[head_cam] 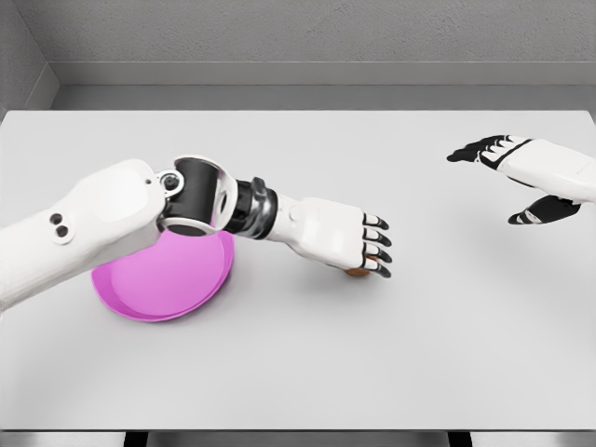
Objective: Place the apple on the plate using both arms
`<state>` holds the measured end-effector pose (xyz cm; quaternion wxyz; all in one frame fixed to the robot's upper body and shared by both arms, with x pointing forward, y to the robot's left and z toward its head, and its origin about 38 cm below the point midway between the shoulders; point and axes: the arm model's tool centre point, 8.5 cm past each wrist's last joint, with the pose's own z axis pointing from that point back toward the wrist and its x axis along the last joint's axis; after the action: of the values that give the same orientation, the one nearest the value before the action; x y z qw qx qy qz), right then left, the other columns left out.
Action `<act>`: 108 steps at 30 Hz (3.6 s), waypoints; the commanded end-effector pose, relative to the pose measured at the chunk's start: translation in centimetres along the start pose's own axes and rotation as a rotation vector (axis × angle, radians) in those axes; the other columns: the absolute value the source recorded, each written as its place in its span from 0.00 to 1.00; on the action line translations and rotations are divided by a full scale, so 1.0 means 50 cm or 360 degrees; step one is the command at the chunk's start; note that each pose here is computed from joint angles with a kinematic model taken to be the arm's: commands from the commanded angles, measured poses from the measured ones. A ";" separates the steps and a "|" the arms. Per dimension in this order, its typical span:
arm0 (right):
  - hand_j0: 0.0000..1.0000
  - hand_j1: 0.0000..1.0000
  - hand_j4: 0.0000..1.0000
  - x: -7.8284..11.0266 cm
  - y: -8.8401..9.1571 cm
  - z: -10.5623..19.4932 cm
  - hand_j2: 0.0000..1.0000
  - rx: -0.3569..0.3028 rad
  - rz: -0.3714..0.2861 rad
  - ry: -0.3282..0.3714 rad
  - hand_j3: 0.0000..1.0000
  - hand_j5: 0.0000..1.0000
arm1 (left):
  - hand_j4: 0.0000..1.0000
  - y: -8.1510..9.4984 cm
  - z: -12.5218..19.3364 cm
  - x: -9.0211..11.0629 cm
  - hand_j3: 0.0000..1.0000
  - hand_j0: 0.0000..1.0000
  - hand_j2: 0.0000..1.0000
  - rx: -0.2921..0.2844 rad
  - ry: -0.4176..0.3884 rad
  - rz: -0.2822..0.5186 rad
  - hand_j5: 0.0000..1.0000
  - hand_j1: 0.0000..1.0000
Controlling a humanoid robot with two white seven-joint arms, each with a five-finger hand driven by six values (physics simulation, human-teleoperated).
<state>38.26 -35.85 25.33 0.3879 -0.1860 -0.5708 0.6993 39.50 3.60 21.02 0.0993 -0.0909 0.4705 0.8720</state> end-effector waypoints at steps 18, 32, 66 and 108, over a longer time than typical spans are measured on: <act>1.00 1.00 1.00 -0.006 0.004 0.005 1.00 0.0011 -0.0014 0.0015 1.00 1.00 | 1.00 -0.019 -0.047 -0.011 1.00 1.00 1.00 -0.0180 0.0018 -0.0050 1.00 1.00; 1.00 1.00 1.00 -0.007 0.006 0.005 1.00 0.0016 -0.0015 0.0017 1.00 1.00 | 1.00 -0.039 -0.067 -0.022 1.00 1.00 1.00 -0.0271 0.0038 -0.0021 1.00 1.00; 1.00 1.00 1.00 -0.008 0.003 0.006 1.00 0.0012 -0.0010 0.0020 1.00 1.00 | 0.18 -0.059 -0.065 -0.025 0.18 0.18 0.18 -0.0288 0.0044 0.0040 0.18 0.18; 1.00 1.00 1.00 -0.008 0.001 0.006 1.00 0.0010 -0.0009 0.0020 1.00 1.00 | 0.13 -0.230 0.406 0.041 0.13 0.13 0.13 -0.0500 0.0410 0.0442 0.13 0.13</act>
<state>38.27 -36.31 25.22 0.3929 -0.1881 -0.5659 0.7000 39.22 26.63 22.20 -0.0941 -0.1482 0.3493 0.9204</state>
